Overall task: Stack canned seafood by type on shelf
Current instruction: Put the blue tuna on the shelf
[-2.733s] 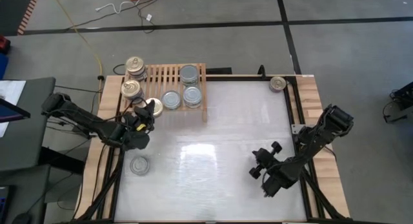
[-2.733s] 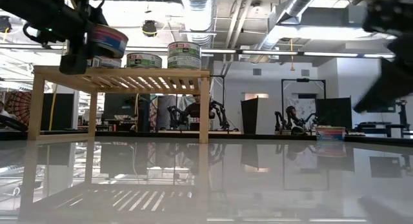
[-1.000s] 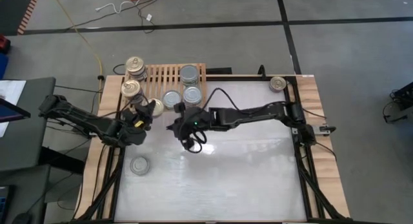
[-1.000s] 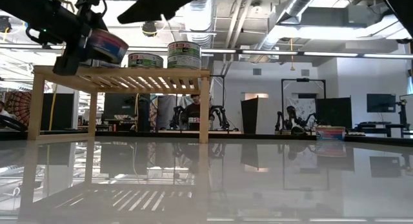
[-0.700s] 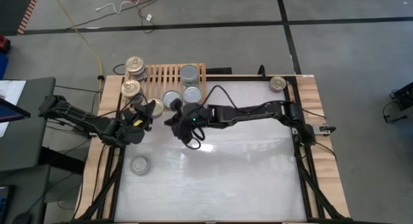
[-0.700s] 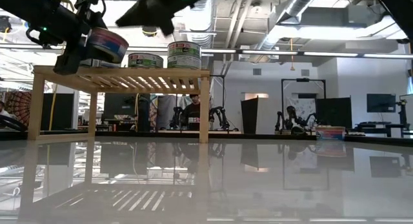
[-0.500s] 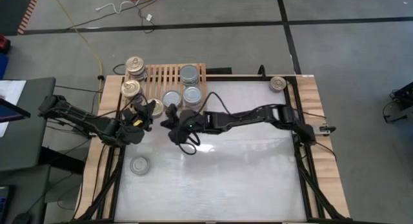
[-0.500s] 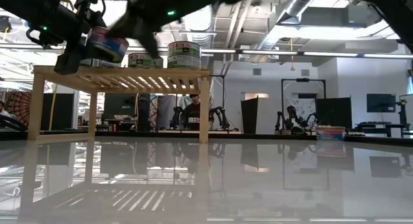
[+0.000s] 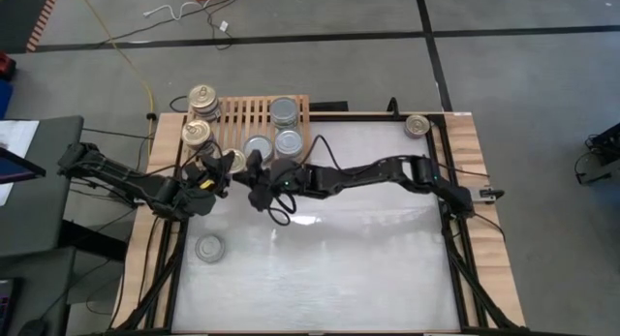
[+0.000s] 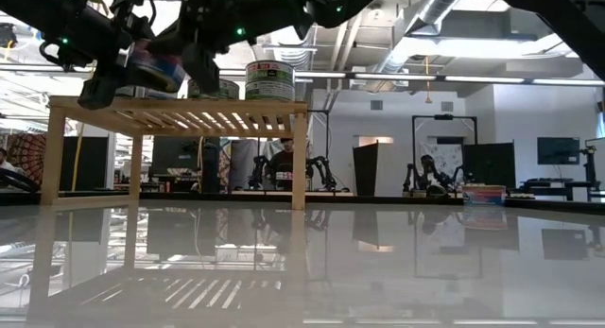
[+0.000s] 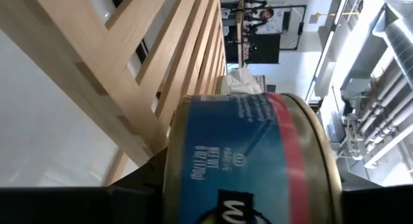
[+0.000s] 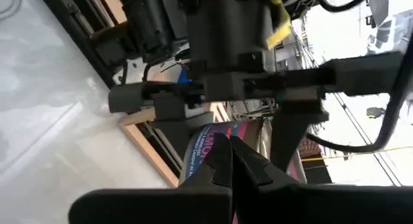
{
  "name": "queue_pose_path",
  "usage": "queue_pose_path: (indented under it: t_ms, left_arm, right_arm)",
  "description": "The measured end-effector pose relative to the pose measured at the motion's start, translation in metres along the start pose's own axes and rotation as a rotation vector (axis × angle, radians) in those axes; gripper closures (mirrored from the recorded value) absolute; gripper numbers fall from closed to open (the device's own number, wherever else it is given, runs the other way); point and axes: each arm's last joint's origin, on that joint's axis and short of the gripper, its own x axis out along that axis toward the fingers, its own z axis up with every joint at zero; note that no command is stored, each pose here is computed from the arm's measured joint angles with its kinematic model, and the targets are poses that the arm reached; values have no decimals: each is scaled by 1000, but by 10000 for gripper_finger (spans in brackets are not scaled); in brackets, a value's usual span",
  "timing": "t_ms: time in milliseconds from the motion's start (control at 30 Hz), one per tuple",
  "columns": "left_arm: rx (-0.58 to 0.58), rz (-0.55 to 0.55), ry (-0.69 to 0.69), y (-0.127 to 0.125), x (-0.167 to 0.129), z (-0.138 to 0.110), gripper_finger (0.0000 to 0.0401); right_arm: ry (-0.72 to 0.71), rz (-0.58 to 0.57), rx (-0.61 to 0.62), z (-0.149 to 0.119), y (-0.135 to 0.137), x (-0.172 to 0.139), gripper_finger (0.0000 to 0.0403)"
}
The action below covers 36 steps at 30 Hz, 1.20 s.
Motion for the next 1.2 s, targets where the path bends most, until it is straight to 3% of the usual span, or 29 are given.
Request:
queue_pose_path:
  t_ms: [500, 1200]
  left_arm:
    - [10, -5, -8, 0, 0, 0, 208]
    - [72, -10, -15, 0, 0, 0, 208]
  right_arm:
    - [85, -25, -35, -18, -7, 3, 386]
    - [92, -30, -11, -17, -6, 3, 386]
